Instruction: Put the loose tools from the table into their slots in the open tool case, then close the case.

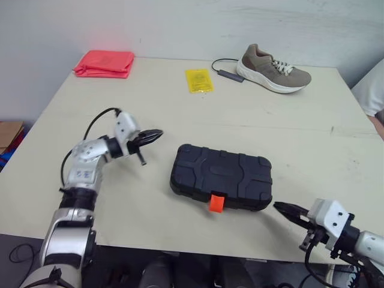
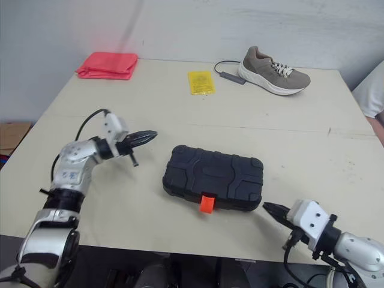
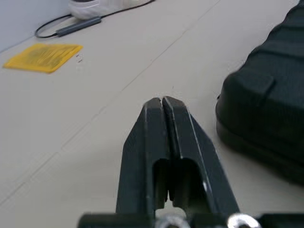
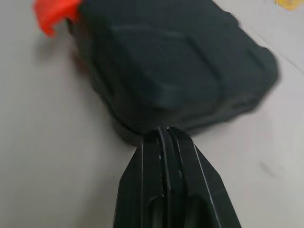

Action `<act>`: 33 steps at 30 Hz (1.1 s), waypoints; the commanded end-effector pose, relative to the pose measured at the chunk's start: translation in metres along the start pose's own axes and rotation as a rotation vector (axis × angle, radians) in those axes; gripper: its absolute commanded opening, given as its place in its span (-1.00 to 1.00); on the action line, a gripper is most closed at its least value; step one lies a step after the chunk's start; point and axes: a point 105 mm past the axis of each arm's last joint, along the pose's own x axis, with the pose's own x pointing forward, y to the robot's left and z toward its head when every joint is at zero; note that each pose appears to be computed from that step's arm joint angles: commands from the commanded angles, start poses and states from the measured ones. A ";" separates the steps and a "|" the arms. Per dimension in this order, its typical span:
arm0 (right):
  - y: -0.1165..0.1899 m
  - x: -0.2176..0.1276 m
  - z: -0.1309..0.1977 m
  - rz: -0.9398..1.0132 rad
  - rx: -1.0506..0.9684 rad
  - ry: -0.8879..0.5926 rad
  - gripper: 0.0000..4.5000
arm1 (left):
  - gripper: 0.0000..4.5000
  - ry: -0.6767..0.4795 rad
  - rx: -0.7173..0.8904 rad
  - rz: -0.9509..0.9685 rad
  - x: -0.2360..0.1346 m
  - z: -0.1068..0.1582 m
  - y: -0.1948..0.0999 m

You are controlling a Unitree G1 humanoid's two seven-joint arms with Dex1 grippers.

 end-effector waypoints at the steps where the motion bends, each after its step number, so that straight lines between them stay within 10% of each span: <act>1: 0.014 0.010 0.002 0.081 0.038 0.007 -1.00 | -0.96 0.029 0.004 -0.049 0.024 0.001 -0.002; 14: 0.013 0.032 -0.030 0.104 0.025 0.143 -1.00 | -0.96 0.208 0.023 -0.192 0.076 -0.011 -0.019; 33: -0.082 0.062 -0.037 -0.018 -0.212 0.211 -1.00 | -0.96 0.184 -0.057 -0.517 0.010 -0.033 -0.063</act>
